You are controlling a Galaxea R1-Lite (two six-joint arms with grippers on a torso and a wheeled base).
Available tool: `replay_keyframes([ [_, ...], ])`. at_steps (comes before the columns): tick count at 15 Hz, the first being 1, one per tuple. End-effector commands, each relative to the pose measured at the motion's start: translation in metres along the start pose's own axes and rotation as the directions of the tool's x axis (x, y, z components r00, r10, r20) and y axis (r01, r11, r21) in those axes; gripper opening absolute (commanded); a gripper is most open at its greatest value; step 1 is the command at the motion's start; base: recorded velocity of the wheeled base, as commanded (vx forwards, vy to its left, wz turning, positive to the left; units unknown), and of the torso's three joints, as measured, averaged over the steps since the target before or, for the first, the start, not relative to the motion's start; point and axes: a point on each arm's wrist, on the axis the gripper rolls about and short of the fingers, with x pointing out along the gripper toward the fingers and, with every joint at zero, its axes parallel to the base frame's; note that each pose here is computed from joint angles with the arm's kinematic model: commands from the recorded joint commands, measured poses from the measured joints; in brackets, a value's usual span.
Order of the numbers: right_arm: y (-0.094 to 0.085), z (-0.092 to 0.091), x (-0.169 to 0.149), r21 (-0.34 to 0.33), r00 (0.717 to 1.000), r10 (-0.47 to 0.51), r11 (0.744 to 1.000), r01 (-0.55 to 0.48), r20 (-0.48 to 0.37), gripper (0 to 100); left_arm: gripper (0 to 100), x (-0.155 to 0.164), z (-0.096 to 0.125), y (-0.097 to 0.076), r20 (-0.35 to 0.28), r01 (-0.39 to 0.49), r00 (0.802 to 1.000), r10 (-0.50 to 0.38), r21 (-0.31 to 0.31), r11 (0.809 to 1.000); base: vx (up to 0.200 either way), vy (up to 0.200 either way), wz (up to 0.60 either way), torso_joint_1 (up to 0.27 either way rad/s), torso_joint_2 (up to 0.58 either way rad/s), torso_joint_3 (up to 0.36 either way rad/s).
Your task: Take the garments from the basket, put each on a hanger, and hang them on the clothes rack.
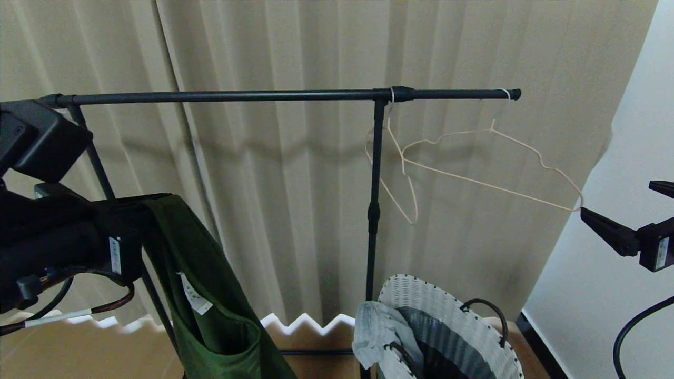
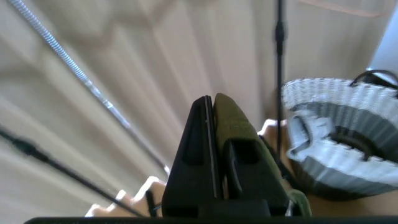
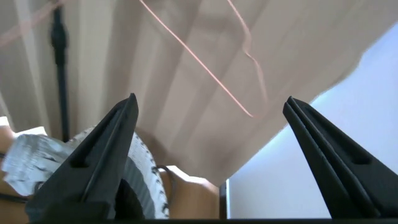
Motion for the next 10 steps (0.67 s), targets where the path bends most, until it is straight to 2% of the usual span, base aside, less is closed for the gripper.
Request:
replay_keyframes([
  [1, 0.0002, -0.0002, 0.0001, -0.001, 1.0, 0.002, 1.0, -0.002, 0.0, 100, 0, 0.0003, -0.0002, 0.0001, -0.001, -0.001, 1.0, 0.001, 0.0, 1.0, 0.0, 0.0, 0.0, 0.0, 0.0, 0.0],
  [8, 0.0002, -0.0002, 0.0008, 0.001, 1.0, 0.002, 1.0, -0.002, -0.002, 100, 0, 0.0007, 0.0004, 0.0007, 0.0, -0.003, 1.0, 0.003, -0.012, 1.0, 0.0, 0.0, 0.0, 0.0, 0.0, 0.0],
  [10, -0.0001, -0.0003, 0.0008, 0.001, 1.0, 0.001, 1.0, -0.001, -0.002, 100, 0, 0.0011, 0.0001, 0.0006, -0.003, -0.001, 1.0, 0.001, -0.013, 1.0, 0.2, 0.0, 0.0, 0.002, 0.0, 0.0],
])
